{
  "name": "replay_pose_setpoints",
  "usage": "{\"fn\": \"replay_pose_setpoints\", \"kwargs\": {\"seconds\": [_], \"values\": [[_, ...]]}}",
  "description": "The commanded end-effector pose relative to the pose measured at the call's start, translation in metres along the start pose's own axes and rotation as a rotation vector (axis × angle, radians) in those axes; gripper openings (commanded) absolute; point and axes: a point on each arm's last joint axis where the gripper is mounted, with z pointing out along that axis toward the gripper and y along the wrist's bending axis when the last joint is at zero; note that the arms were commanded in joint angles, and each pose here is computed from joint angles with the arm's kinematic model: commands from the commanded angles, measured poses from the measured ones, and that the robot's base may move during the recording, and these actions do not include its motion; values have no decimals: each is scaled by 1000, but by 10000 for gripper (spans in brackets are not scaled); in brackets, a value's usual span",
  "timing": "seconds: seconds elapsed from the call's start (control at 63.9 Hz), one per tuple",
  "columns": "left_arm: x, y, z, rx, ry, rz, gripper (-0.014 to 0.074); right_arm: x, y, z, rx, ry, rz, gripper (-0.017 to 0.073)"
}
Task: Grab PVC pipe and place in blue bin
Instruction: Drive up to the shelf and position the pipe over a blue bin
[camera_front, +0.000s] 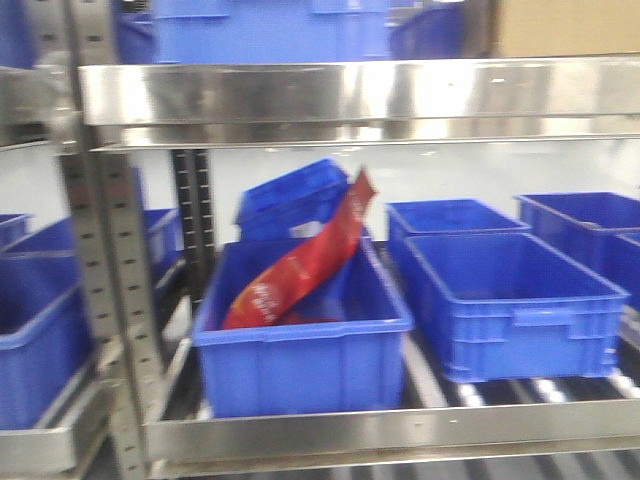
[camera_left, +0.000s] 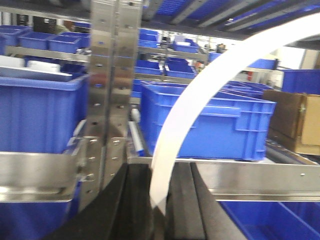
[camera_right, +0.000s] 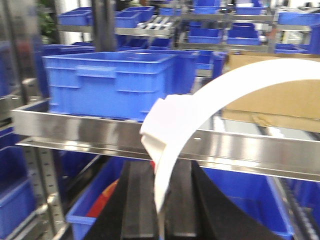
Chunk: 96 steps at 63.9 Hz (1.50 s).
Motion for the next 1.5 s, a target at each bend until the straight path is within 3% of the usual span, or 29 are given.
{"fn": "replay_pose_setpoints", "kwargs": {"seconds": [0.0,1.488], "values": [[-6,0,-2,-2,-45,-4,-111,-2,0,0,1,-24,-11,-161],[-6,0,-2,-2,-45,-4,-111,-2,0,0,1,-24,-11,-161]]}}
